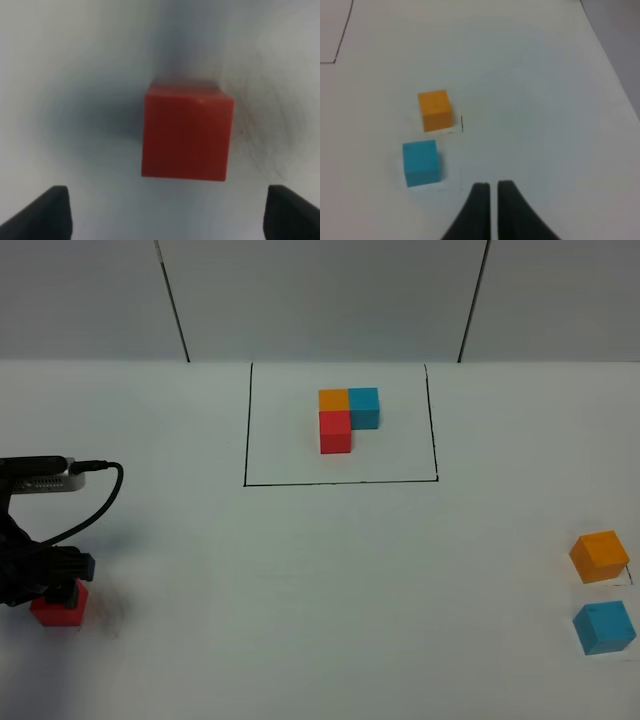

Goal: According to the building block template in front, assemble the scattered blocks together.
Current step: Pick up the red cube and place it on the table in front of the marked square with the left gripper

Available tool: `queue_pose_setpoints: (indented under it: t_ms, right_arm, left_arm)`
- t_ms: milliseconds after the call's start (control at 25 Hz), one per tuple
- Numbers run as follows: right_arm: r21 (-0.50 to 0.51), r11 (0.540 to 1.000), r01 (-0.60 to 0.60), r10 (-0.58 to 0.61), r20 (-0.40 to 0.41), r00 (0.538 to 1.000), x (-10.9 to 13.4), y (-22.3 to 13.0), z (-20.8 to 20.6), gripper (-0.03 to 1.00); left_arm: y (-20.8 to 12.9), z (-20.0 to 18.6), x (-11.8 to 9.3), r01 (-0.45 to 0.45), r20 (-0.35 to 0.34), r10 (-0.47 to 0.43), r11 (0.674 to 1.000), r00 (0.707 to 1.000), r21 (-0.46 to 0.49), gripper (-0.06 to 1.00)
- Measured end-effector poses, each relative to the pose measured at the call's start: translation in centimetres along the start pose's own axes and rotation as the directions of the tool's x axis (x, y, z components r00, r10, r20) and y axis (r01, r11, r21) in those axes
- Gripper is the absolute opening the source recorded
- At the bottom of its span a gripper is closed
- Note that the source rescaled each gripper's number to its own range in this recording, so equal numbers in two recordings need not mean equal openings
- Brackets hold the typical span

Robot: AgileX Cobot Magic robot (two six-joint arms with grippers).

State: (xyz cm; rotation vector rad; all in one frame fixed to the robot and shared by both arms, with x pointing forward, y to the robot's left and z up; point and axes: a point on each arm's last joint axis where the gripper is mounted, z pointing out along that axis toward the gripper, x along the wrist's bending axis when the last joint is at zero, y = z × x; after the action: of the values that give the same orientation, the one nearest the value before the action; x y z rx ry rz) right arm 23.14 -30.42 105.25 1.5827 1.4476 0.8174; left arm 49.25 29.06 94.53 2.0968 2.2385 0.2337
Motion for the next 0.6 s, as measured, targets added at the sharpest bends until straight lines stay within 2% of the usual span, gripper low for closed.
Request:
queue_pose_setpoints:
  t_ms: [600]
  right_arm:
    - [0.000, 1.000, 0.000, 0.000, 0.000, 1.000, 0.0, 0.0, 0.0, 0.01]
  left_arm:
    - [0.9, 2.9, -0.4, -0.021, 0.001, 0.021, 1.000, 1.000, 0.000, 0.87]
